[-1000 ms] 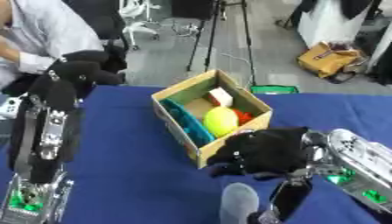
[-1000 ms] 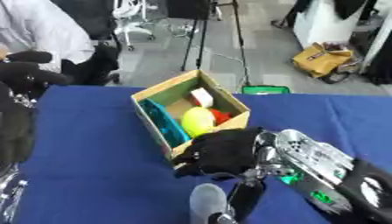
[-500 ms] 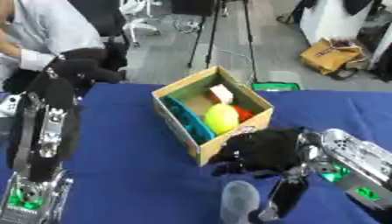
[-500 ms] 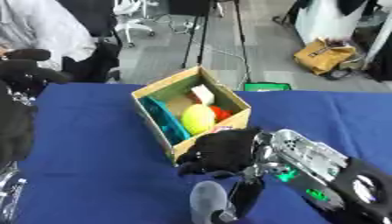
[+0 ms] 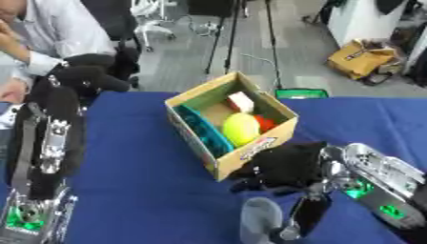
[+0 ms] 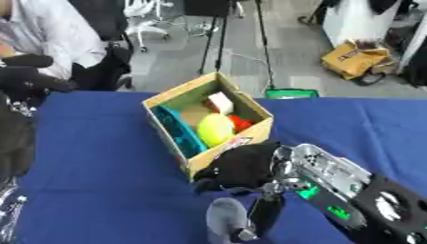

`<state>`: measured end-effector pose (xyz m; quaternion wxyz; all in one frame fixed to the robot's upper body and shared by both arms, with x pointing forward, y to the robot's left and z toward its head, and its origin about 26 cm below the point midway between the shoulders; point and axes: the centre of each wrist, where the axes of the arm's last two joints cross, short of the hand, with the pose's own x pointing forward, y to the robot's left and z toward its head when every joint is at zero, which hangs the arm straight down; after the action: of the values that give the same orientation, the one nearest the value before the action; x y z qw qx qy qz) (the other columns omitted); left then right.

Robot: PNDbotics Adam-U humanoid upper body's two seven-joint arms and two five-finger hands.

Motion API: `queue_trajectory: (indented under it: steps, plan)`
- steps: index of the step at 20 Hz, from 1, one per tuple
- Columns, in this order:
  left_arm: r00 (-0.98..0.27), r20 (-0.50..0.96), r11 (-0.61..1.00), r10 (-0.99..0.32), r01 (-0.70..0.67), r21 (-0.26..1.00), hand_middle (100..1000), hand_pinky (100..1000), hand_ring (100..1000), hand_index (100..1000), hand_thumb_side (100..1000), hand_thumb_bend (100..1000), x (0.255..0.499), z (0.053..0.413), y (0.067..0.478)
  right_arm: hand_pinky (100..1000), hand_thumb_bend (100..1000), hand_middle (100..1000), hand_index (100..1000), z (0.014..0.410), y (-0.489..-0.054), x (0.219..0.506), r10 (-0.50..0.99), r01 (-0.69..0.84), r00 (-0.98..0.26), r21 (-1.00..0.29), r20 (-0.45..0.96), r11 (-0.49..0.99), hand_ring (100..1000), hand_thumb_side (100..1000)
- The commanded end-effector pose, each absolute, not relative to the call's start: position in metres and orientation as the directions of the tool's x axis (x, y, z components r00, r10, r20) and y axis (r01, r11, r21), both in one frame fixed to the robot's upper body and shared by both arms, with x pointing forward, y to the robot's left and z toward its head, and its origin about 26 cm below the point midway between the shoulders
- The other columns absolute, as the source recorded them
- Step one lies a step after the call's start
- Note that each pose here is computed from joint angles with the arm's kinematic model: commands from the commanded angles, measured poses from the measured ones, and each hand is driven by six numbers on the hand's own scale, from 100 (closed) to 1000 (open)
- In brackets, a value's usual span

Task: Pick up objects on the table and place them in the box.

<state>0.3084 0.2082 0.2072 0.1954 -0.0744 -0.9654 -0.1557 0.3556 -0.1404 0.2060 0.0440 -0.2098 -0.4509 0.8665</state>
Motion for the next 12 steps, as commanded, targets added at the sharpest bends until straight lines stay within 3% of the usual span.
queue_trajectory:
  steps: [1, 12]
  plan:
    - [-0.924, 0.372, 0.937, 0.085, 0.201, 0.286, 744, 714, 640, 753, 709, 100, 0.307, 0.216, 0.209, 878, 539, 1000, 1000, 0.209, -0.141, 0.359, 0.080, 0.173, -0.935, -0.644, -0.345, -0.745, 926, 570]
    - [-0.923, 0.375, 0.935, 0.086, 0.205, 0.290, 744, 713, 641, 753, 702, 100, 0.307, 0.216, 0.209, 877, 520, 972, 1000, 0.191, -0.144, 0.370, 0.142, 0.041, -0.968, -0.688, -0.207, -0.724, 926, 556]
